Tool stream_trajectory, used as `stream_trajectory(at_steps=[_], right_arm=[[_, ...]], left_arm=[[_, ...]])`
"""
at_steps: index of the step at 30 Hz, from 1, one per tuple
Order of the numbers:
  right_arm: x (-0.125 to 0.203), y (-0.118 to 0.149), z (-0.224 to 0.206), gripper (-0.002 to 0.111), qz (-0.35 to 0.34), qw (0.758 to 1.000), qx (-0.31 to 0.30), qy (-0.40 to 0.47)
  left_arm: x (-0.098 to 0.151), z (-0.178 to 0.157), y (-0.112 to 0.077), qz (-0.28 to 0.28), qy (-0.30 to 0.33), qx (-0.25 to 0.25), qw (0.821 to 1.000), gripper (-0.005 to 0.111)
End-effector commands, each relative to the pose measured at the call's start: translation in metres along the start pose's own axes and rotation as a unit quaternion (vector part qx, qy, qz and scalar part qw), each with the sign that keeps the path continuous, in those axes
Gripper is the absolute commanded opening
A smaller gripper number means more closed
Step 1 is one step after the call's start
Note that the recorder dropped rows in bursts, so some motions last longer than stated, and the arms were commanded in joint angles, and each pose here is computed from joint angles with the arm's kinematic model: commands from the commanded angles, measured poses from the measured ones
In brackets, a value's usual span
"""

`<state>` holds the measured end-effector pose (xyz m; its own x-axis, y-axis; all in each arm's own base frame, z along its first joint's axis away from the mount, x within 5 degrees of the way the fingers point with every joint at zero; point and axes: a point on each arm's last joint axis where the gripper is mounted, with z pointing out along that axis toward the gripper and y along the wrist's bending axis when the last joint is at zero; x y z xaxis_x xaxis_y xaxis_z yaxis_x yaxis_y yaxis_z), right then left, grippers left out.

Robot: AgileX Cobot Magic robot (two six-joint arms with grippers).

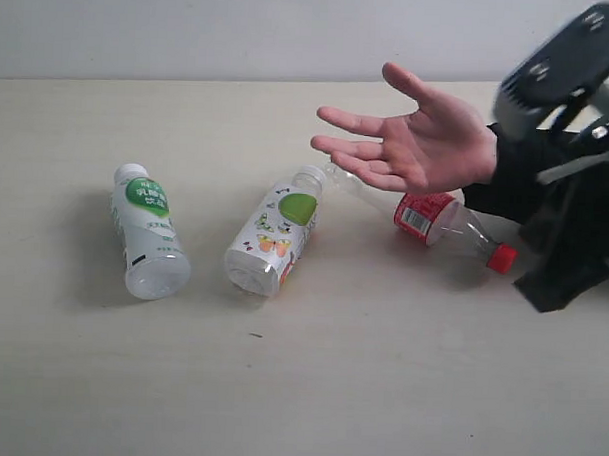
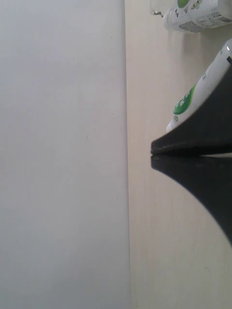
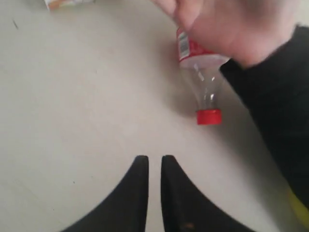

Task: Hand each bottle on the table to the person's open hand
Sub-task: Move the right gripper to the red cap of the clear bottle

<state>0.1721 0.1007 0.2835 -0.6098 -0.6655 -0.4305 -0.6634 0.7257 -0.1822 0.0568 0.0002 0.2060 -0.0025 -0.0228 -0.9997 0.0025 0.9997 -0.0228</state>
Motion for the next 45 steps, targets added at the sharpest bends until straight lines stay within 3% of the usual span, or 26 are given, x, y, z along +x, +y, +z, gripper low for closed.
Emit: stream_trajectory(at_steps=[1,6,9,17,24,45], right_arm=[[-0.011,-0.002,0.056,0.023,-0.040,0.993,-0.001,0.109],[-0.014,-0.013,0.098,0.052,-0.045,0.985,0.063,0.152],[-0.014,-0.015,0.114,0.061,-0.052,0.982,0.080,0.163],[-0.022,-0.013,0.134,0.061,-0.063,0.987,0.075,0.126],[-0.021,-0.018,0.147,0.069,-0.042,0.983,0.116,0.133],[-0.011,-0.023,0.188,0.069,-0.068,0.968,0.168,0.171]], left_arm=[[0.000,0.000,0.000,-0.003,-0.005,-0.001,1.000,0.000],[0.000,0.000,0.000,-0.003,-0.005,-0.001,1.000,0.000],[0.000,0.000,0.000,-0.003,-0.005,-0.001,1.000,0.000],[0.000,0.000,0.000,-0.003,-0.005,-0.001,1.000,0.000],[0.000,0.000,0.000,-0.003,-0.005,-0.001,1.000,0.000],[0.000,0.000,0.000,-0.003,-0.005,-0.001,1.000,0.000]])
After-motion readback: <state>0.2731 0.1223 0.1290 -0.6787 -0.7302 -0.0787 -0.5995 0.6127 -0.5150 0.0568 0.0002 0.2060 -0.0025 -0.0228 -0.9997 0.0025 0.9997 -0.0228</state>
